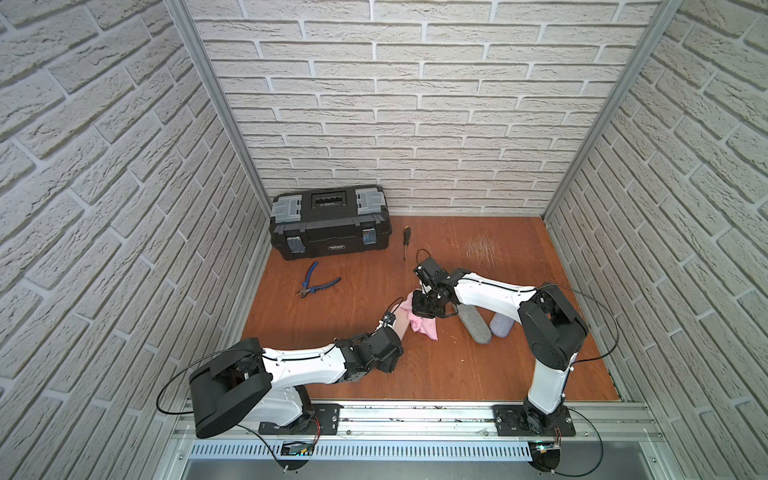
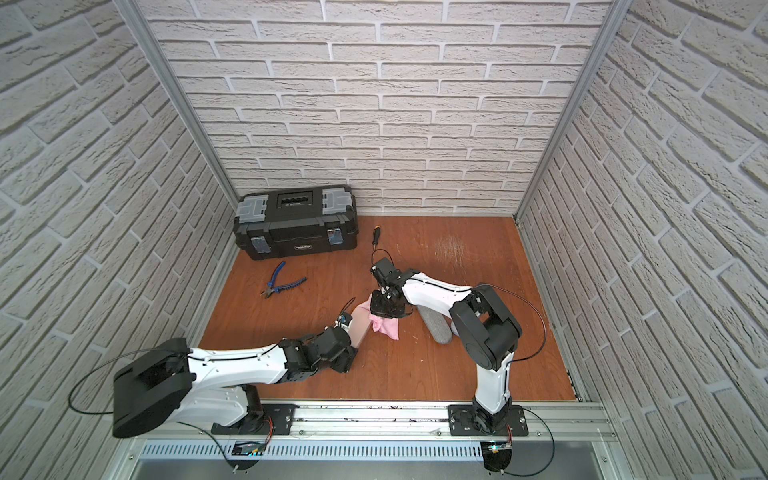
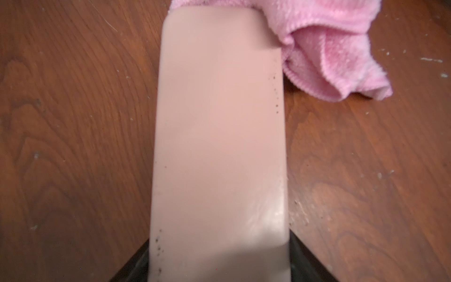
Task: Wipe the eyeglass case
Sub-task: Wipe the dirt from the eyeglass case.
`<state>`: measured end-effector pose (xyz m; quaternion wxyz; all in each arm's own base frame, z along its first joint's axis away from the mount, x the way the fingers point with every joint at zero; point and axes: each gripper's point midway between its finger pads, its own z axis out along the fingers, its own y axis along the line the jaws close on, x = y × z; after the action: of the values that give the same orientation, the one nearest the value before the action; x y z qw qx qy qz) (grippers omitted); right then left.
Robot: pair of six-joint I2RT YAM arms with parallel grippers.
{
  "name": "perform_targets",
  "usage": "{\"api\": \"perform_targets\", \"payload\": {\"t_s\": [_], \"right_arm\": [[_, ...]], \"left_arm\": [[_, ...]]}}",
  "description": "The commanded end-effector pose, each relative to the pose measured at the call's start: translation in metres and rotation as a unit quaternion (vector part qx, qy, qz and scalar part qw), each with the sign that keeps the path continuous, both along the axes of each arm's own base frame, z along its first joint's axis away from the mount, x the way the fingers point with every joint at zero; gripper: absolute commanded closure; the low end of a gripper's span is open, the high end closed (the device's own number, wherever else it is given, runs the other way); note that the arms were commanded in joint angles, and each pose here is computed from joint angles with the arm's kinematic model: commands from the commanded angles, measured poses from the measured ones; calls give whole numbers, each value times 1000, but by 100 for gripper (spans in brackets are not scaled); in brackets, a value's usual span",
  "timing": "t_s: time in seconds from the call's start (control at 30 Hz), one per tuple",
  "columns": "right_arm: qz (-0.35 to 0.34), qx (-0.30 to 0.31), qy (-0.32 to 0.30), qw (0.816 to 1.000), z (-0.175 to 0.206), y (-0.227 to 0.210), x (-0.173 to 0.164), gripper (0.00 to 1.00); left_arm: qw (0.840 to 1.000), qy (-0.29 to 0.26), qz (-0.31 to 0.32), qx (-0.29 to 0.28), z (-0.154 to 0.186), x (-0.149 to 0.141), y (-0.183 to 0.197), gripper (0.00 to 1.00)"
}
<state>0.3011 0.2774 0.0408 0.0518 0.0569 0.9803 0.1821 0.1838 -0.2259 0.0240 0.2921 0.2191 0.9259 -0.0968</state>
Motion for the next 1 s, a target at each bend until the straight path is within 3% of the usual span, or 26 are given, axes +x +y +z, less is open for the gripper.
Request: {"api": "perform_targets", "payload": {"t_s": [0.0,0.1,0.2,0.33,0.43,0.57,0.7,0.77,0.97], "right_arm": [[152,171,139,964,43,93,-110,98],[156,156,123,968,47,79,-101,98],[127,109,96,981,39,39,-66,98],[94,-37,21,995,41,-35,-10,98],[96,-149,-43,983,60,-73,20,98],[101,-229,-72,965,68,-96,41,98],[96,-239,-70,964,60,-97,50,98],[96,-215,-59,970,54,-84,50,98],[154,-187,-26,970,33,-38,12,98]], "left_arm": [[999,-35,-5,-28,14,21,-15,73],[999,-39,-6,-31,20,24,-16,73],[999,-40,-8,-37,21,23,-17,73],[999,-22,-4,-32,9,17,-11,73],[999,-15,0,-33,4,14,-8,74],[999,-19,-1,-37,5,13,-8,74],[999,-21,-3,-38,5,13,-8,74],[999,-21,-3,-39,5,14,-8,74],[999,-24,-5,-41,7,14,-9,74]]}}
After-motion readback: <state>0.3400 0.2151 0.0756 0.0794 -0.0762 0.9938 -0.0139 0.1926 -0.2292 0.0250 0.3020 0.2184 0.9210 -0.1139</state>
